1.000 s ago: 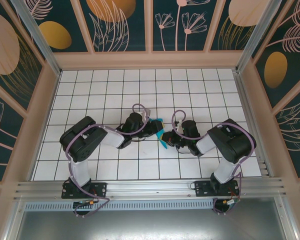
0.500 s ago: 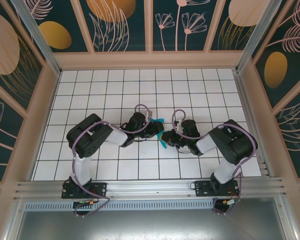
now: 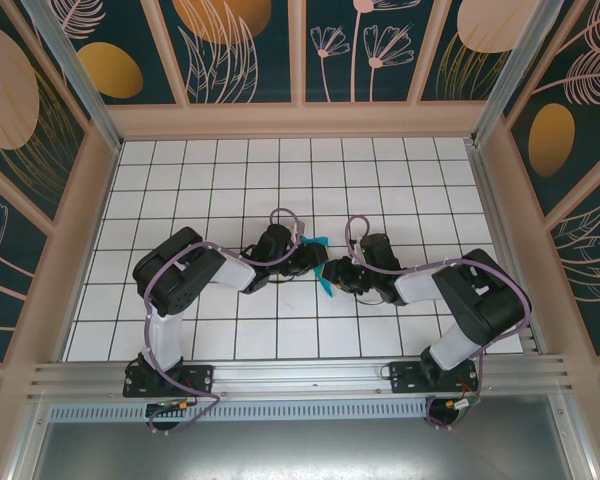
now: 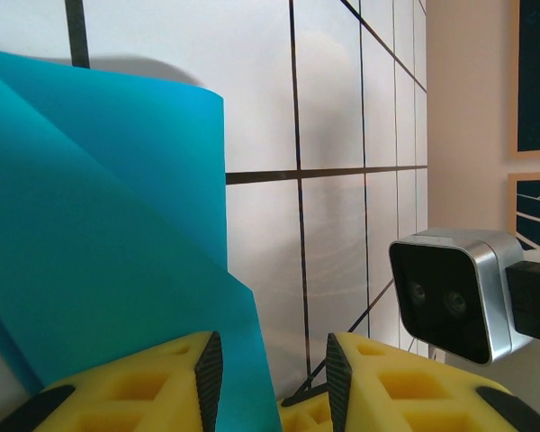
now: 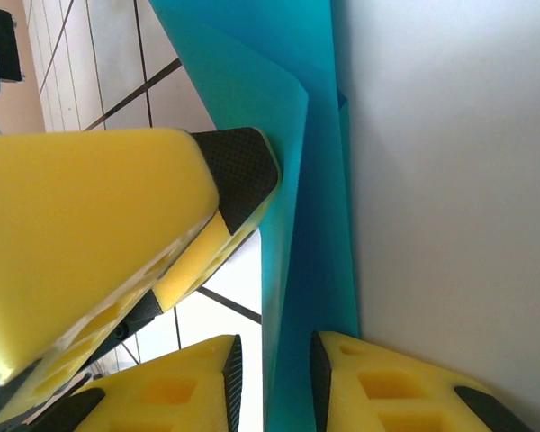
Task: Fold a paper plane with a square sheet of paper (pick it up from the middle)
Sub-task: Fold the wing for the fifth time at the center of the table.
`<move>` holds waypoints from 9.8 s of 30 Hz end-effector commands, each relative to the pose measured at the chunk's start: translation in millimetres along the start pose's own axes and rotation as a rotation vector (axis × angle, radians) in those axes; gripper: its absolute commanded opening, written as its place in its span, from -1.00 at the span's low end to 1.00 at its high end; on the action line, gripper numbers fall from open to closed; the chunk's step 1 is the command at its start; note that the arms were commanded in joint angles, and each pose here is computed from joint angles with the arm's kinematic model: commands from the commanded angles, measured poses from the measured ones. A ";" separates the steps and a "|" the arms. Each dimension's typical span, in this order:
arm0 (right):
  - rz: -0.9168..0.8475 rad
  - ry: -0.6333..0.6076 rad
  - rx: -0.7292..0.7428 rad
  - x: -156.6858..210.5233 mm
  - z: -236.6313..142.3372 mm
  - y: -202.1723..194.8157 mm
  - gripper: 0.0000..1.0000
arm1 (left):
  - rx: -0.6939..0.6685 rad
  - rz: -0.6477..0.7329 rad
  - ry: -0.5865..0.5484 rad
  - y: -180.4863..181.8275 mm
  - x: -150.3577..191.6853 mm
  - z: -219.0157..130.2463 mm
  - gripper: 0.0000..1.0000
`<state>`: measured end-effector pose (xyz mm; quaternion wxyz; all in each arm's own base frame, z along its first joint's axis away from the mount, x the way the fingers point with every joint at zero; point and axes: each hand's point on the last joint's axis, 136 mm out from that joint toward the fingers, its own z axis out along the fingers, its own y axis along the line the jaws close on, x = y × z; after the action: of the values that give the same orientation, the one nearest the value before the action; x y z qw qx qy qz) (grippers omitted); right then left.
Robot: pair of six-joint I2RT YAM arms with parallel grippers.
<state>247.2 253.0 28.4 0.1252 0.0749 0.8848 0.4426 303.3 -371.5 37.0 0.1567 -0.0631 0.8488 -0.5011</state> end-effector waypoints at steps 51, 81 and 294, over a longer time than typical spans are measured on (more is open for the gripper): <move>0.023 0.172 0.141 48.3 1.3 -35.9 -0.80 | -0.085 -0.028 0.057 26.5 14.5 4.8 -0.24; 0.043 0.192 0.189 64.6 -9.8 -40.8 -0.81 | -0.093 -0.037 0.065 30.4 16.7 5.3 -0.25; -0.095 0.337 0.213 76.1 2.2 -52.5 -1.00 | 0.043 0.191 0.053 -40.2 -21.4 -28.7 -0.55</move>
<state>206.2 265.3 14.7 0.0538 -0.0443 0.9070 0.4154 325.2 -341.1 83.0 0.1987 -0.0031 0.8653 -0.4603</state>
